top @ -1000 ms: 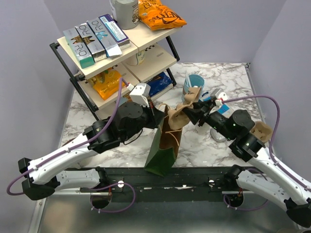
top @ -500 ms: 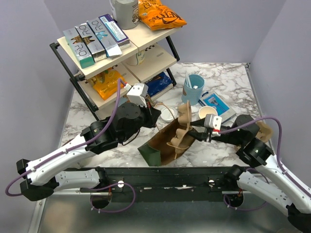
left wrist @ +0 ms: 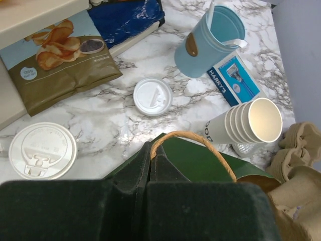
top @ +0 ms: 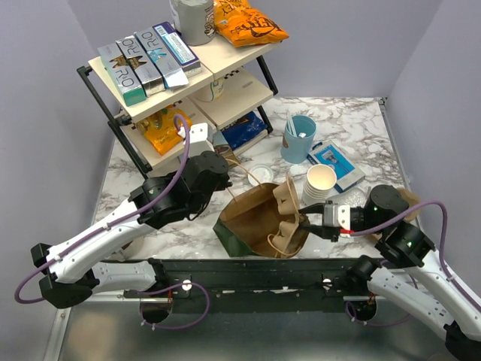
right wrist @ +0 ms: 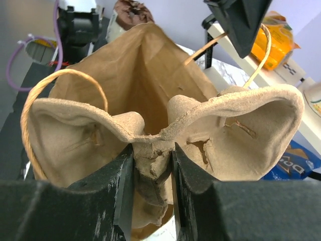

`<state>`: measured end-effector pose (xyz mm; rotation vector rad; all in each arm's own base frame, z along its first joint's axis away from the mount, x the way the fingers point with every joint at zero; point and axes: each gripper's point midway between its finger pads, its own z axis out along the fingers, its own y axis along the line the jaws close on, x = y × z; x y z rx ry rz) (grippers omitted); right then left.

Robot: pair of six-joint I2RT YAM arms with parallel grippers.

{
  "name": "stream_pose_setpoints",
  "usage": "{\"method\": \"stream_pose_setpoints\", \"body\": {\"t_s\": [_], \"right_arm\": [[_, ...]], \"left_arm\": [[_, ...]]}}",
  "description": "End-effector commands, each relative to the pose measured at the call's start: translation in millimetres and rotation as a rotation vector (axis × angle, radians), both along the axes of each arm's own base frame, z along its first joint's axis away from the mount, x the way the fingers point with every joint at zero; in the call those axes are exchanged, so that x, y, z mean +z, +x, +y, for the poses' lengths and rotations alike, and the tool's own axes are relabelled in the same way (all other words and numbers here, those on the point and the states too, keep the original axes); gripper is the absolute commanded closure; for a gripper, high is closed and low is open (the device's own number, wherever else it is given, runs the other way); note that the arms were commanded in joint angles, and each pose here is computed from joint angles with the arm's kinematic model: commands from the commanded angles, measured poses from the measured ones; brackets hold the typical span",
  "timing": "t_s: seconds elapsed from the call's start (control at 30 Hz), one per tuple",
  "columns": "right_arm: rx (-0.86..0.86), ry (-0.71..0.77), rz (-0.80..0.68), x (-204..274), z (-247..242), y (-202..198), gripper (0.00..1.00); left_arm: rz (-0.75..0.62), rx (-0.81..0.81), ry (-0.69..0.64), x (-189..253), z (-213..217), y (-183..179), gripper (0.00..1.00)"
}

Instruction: Pack the takeout coffee

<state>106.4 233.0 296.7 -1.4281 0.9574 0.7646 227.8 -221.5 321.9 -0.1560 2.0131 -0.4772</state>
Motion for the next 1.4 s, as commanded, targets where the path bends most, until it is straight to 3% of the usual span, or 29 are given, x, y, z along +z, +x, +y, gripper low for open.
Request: {"method": "stream_pose_setpoints", "body": {"t_s": [0.0,0.13,0.27,0.43,0.87,1.0,1.13,1.37], "right_arm": [[0.088,-0.02,-0.025,-1,-6,-22,0.62],[0.029,0.01,-0.003,6,-5,-14,0.62],[-0.161,0.101,0.052,27,-4,22,0.62],[-0.386,0.168,0.149,43,-6,68,0.62],[-0.405,0.355,0.227,108,-9,66,0.6],[-0.391,0.294,0.226,102,2,74,0.59],[-0.51,0.245,0.233,96,0,95,0.6],[-0.499,0.109,0.142,65,15,89,0.6]], "left_arm": [[0.001,0.102,0.009,5,26,5,1.0],[-0.009,-0.033,-0.011,6,6,-1,1.0],[-0.047,-0.415,-0.111,12,-52,-31,1.0],[-0.045,-0.533,-0.157,9,-73,-47,1.0],[-0.068,-0.382,-0.205,22,-59,-36,1.0],[-0.089,-0.389,-0.241,30,-59,-41,1.0],[-0.085,-0.313,-0.25,31,-51,-39,1.0],[-0.1,-0.255,-0.269,40,-46,-37,1.0]]}}
